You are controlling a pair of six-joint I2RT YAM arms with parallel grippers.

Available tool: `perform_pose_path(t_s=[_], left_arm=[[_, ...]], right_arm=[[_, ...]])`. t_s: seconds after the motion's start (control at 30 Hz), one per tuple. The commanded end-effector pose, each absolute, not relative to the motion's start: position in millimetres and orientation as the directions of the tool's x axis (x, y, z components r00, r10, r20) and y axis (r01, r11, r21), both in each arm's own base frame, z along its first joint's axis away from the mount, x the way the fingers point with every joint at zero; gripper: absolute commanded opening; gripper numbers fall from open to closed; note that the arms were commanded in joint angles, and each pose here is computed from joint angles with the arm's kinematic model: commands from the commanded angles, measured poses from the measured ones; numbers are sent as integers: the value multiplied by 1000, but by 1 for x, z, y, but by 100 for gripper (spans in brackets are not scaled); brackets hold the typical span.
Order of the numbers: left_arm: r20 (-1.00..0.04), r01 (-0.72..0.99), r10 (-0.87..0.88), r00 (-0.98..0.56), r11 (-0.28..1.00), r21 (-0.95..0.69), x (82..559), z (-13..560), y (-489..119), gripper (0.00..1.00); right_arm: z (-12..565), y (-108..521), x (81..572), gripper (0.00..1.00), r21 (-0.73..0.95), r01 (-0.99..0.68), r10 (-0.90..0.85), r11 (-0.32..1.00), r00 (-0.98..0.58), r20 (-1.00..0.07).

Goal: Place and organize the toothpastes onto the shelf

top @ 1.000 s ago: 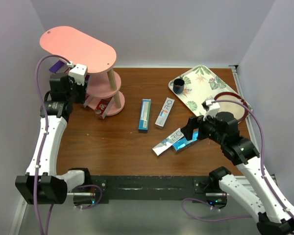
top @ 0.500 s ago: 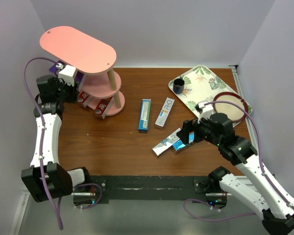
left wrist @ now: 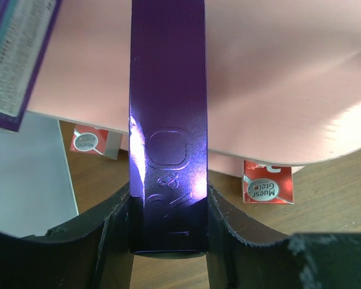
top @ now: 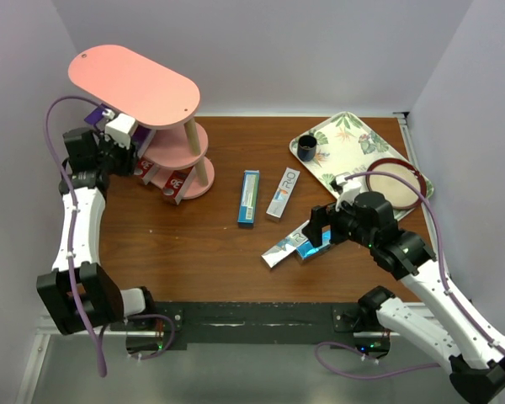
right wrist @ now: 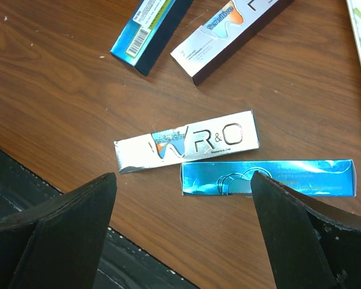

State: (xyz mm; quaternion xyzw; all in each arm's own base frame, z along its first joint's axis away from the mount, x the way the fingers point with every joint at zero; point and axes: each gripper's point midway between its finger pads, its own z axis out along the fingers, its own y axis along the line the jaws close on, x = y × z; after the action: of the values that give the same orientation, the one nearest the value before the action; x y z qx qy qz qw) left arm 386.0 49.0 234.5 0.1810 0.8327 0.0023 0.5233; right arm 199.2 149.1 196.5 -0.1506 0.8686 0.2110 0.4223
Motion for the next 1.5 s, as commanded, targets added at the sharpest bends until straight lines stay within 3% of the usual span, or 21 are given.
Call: perform_pose_path(t_s=[0.0, 0.1, 0.17, 0.47, 0.7, 1.47], left_arm=[[-877, 258, 350, -329, 927, 273, 407, 263, 66, 14], [-868, 235, 363, -338, 926, 295, 413, 265, 74, 17], [-870, 237, 367, -328, 924, 301, 415, 267, 74, 29], [-875, 304, 384, -294, 906, 295, 435, 261, 74, 35], [-890, 316, 387, -240, 898, 305, 437, 279, 70, 48], [-940, 244, 283, -192, 941, 233, 420, 279, 62, 64]], right_arm=[[198, 146, 202, 99, 210, -440, -93, 873, -574, -813], [196, 144, 203, 99, 204, -434, -97, 877, -578, -811], [193, 145, 204, 98, 203, -432, -102, 879, -586, -804], [189, 146, 206, 99, 197, -429, -114, 881, -599, -793], [187, 146, 206, 99, 201, -426, -113, 882, -606, -787], [191, 145, 202, 98, 207, -431, -105, 878, -595, -797]])
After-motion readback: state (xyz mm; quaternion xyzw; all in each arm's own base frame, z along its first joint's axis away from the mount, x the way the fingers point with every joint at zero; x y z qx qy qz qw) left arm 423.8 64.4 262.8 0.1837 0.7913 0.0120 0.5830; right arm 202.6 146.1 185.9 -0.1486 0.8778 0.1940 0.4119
